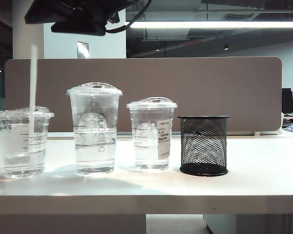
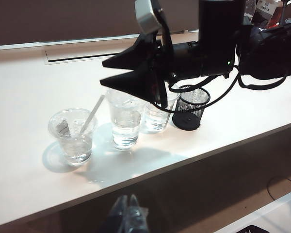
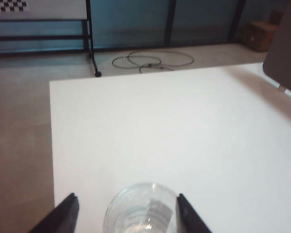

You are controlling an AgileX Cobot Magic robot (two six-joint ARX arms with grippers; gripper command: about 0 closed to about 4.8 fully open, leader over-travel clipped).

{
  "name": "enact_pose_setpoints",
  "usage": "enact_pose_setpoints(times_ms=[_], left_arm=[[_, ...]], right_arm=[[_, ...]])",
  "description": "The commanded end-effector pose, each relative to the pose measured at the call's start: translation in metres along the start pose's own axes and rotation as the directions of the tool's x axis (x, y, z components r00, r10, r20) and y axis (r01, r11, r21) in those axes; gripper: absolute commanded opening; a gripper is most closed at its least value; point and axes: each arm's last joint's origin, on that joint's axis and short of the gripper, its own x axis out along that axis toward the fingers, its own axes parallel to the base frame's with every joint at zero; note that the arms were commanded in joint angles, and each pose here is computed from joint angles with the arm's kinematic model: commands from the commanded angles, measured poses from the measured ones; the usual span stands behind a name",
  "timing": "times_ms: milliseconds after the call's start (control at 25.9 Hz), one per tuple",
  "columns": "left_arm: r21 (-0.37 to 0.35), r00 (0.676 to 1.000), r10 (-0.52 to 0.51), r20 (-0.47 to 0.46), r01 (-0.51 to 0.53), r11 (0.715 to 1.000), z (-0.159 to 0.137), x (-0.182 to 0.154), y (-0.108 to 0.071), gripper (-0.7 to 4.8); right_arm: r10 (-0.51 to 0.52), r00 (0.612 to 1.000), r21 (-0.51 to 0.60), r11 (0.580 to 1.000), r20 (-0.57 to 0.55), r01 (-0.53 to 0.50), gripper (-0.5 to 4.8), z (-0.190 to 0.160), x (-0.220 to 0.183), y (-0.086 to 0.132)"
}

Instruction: Pick up the straw and insert it into the small coffee cup.

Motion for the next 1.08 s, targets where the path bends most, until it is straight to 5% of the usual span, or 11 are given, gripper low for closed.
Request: enact_pose_setpoints(times_ms=[39, 77, 193, 579, 811, 1082], left_arm=[[-0.001, 1.000, -0.004, -0.001, 0.004, 1.000, 0.000, 0.000, 0.000, -0.05], [0.000, 1.000, -0.004, -0.001, 0.004, 1.000, 0.000, 0.000, 0.000, -0.05], [0.000, 1.000, -0.004, -0.001, 0.004, 1.000, 0.000, 0.000, 0.000, -0.05], [0.012, 1.000, -0.010, 0.023, 0.010, 1.000, 0.003, 0.000, 0.000, -0.05], [0.136, 0.999, -0.020, 0.040, 0.014, 0.991, 0.005, 0.011, 0.005, -0.05], [0.137, 0.977, -0.213, 0.027, 0.208, 0.969, -0.003, 0.066, 0.027, -0.05]], right_arm=[[-0.024, 0.997, -0.017, 1.000, 0.070, 0.025, 2.77, 0.016, -0.007, -0.001], [-0.041, 0.996, -0.019, 0.999, 0.081, 0.042, 2.48, 0.021, -0.011, -0.002], [-0.079, 0.989, -0.027, 0.996, 0.128, 0.083, -0.17, 0.042, -0.032, -0.004], [-0.211, 0.939, -0.016, 0.975, 0.273, 0.224, -0.03, 0.098, -0.152, -0.004], [-0.272, 0.897, 0.052, 0.961, 0.348, 0.271, -0.03, 0.065, -0.198, 0.013], [-0.375, 0.860, 0.158, 0.927, 0.345, 0.341, -0.03, 0.004, -0.244, 0.042]])
